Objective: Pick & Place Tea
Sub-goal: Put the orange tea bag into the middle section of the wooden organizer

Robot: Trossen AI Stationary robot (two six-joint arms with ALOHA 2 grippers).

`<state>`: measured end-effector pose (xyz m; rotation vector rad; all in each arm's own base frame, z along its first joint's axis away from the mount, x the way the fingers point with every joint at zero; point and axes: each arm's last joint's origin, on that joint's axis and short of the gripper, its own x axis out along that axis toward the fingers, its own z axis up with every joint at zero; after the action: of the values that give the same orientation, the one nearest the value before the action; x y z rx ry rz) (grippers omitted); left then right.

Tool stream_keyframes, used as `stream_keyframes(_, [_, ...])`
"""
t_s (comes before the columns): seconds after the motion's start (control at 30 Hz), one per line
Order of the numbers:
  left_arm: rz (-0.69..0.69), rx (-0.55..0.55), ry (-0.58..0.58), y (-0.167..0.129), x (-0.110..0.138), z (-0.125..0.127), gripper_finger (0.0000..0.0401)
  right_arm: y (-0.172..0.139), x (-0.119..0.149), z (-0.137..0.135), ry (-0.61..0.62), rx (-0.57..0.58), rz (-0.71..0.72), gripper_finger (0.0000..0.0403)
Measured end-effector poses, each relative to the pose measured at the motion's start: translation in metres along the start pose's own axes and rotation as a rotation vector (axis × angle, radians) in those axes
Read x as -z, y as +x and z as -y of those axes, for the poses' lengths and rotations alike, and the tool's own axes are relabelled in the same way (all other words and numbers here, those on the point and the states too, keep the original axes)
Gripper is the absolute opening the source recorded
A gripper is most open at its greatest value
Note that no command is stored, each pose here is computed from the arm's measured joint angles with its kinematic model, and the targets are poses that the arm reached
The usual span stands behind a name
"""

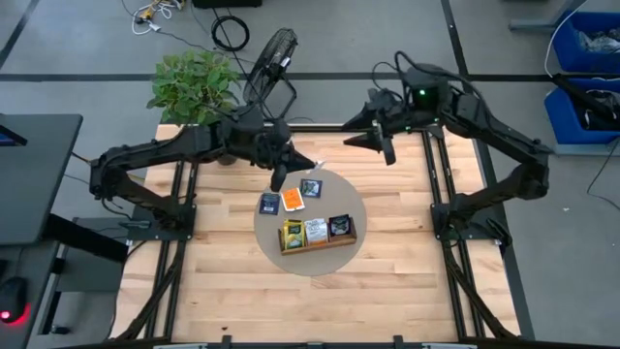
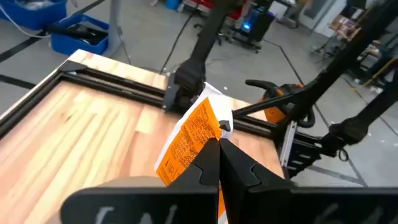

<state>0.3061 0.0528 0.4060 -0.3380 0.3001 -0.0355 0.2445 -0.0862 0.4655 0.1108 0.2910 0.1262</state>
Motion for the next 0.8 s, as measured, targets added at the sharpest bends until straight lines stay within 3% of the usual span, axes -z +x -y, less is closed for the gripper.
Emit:
stream_keyframes(0.27, [-0.040, 0.017, 0.069, 0.012, 0.011, 0.010, 0.0001, 0.013, 0.007, -0.003, -0.068, -0.036, -0.073, 0.0222])
stream_keyframes(0.4, [-0.096, -0.022, 0.045, 0.019, 0.029, 0.004, 0.0001, 0.017, 0.010, -0.006, -0.072, -0.053, -0.097, 0.0218])
stream_keyframes(0.8, [0.032, 0.072, -0.034, 0.046, 0.083, 0.001, 0.0001, 0.047, 0.033, -0.012, -0.057, -0.102, -0.301, 0.0217])
